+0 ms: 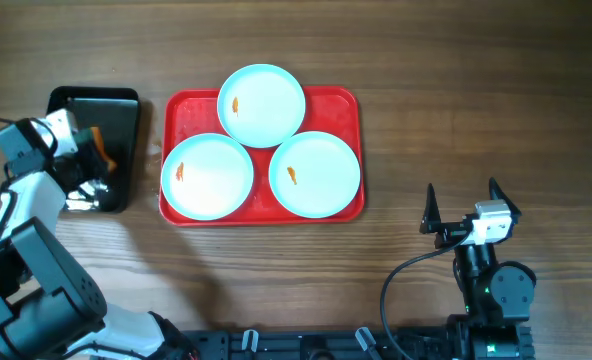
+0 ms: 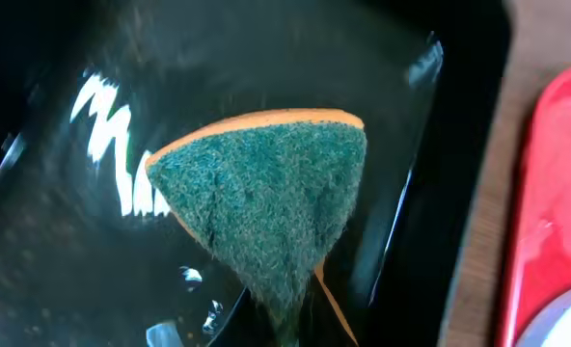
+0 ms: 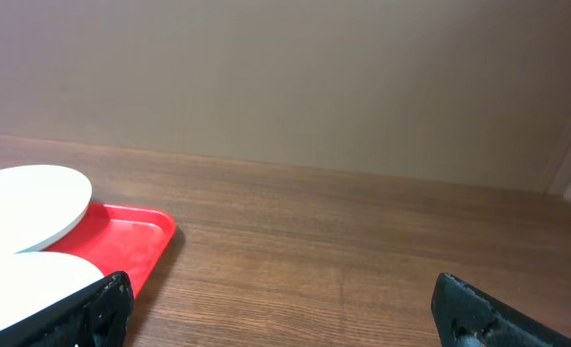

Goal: Clean dirty plates on tray and stack at the side
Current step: 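Dip and rub the sponge in the black tray's water with the left gripper, then reach the right gripper to the right plate and grip its rim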

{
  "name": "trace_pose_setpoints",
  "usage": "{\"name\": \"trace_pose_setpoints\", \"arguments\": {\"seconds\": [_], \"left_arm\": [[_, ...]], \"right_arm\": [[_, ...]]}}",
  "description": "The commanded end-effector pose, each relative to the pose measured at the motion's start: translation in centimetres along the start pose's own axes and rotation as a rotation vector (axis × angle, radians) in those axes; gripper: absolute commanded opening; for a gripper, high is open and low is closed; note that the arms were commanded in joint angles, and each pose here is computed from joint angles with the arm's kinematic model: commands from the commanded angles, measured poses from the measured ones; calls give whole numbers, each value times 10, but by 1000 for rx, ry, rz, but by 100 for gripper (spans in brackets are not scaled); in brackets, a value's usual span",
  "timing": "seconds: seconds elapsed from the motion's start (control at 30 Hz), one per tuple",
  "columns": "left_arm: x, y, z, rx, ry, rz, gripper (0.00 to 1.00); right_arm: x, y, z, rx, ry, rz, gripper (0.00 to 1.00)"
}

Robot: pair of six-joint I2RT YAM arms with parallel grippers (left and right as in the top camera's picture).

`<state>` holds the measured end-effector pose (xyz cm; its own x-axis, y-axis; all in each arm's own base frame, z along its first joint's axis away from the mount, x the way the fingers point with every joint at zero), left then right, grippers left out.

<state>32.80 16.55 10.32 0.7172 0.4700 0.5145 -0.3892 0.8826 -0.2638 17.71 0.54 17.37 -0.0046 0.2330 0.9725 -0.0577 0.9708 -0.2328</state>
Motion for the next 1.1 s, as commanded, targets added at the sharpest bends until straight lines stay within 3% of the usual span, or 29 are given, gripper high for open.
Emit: {"name": "trace_pose_setpoints", "arguments": {"seconds": [0.0,0.1,0.17,0.23,0.37,0.43,0.53,0.67,0.73,0.93,1.0,1.07], "left_arm": [[58,-26,70,-53,-272,-110,4],[86,-46,130,-58,-501,-188,4],[92,-54,151,-78,-578,-220,4],[86,-52,142,-80,-532,-205,4],[42,-15,44,-20,-176,-108,4],[30,-6,27,3,-104,-78,4],[44,-14,48,-3,-167,-97,4],[79,-43,141,-5,-471,-188,4],[81,-51,169,-5,-548,-211,4],[65,-47,155,-5,-430,-172,4],[63,-45,148,-5,-404,-164,4],[60,-43,143,-5,-380,-156,4]], "right_arm": [[1,-1,0,-5,-9,9,100],[1,-1,0,-5,-9,9,100],[1,-1,0,-5,-9,9,100],[1,-1,0,-5,-9,9,100],[1,-1,0,-5,-9,9,100],[1,-1,0,-5,-9,9,100],[1,-1,0,-5,-9,9,100],[1,-1,0,-5,-9,9,100],[1,-1,0,-5,-9,9,100],[2,0,0,3,-12,4,100],[5,8,1,85,-40,-72,100],[12,24,4,258,-55,-317,100]]}}
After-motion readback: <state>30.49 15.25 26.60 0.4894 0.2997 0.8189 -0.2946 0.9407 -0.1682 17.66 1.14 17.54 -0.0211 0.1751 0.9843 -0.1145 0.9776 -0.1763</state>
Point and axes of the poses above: each gripper's point midway between its finger pads, its own z axis back along the fingers, its own y axis along the line the jaws close on, x = y × z, the point moved 7 cm from there along z, back along the fingers, and after that the axes turned 8 degrees about z, right-handed, at the moved point
